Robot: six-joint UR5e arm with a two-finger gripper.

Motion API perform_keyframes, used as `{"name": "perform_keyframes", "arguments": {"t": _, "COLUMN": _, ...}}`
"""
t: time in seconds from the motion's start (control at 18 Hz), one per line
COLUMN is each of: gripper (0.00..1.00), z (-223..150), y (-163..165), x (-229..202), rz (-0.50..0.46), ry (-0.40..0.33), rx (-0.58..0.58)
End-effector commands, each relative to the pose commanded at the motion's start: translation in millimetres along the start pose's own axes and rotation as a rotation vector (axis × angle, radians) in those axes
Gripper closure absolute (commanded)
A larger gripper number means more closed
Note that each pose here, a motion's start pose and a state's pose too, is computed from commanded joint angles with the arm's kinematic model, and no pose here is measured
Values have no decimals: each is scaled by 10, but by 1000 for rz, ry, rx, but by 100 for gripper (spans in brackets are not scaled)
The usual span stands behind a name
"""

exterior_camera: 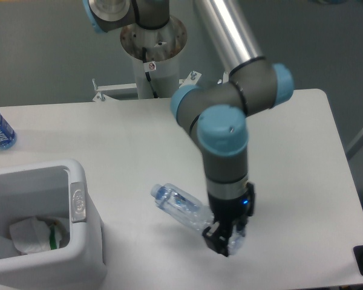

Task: Place the trash in the trash can
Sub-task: 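Lift the bottle off the table, then carry the bottle over the trash bin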

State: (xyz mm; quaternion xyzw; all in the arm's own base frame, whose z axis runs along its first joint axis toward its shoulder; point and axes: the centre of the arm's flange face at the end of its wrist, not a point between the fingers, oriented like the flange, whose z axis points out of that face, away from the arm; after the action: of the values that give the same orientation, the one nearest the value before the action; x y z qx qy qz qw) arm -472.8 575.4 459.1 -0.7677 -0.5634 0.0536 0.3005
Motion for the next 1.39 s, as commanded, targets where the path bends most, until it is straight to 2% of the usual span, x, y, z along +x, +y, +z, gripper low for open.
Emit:
{"name": "perform_keyframes", "arguments": {"t": 0.28, "gripper": 44, "z": -518, "y": -144, "x": 98, "rz": 93, "ry": 75, "rx": 100}}
{"name": "perform_keyframes", "arguments": {"t": 0.44, "gripper": 44, "z": -838, "y": -199, "x": 212, "rz": 114, "ry": 123, "rx": 196}}
{"name": "perform_keyframes", "arguments": {"t": 0.67, "gripper": 44, "z": -1115, "y": -273, "x": 341, "rz": 130, "ry": 196, "rx": 248}}
{"name": "perform_keyframes", "arguments": {"t": 0.83, "gripper": 43, "z": -1268, "y": -299, "x": 443, "rz": 141, "ry": 271, "rx": 250}}
{"name": "perform_keyframes", "arguments": {"t": 1.39, "gripper": 44, "z": -1464, "y": 137, "x": 1037, "rz": 206, "ry": 347, "rx": 226}}
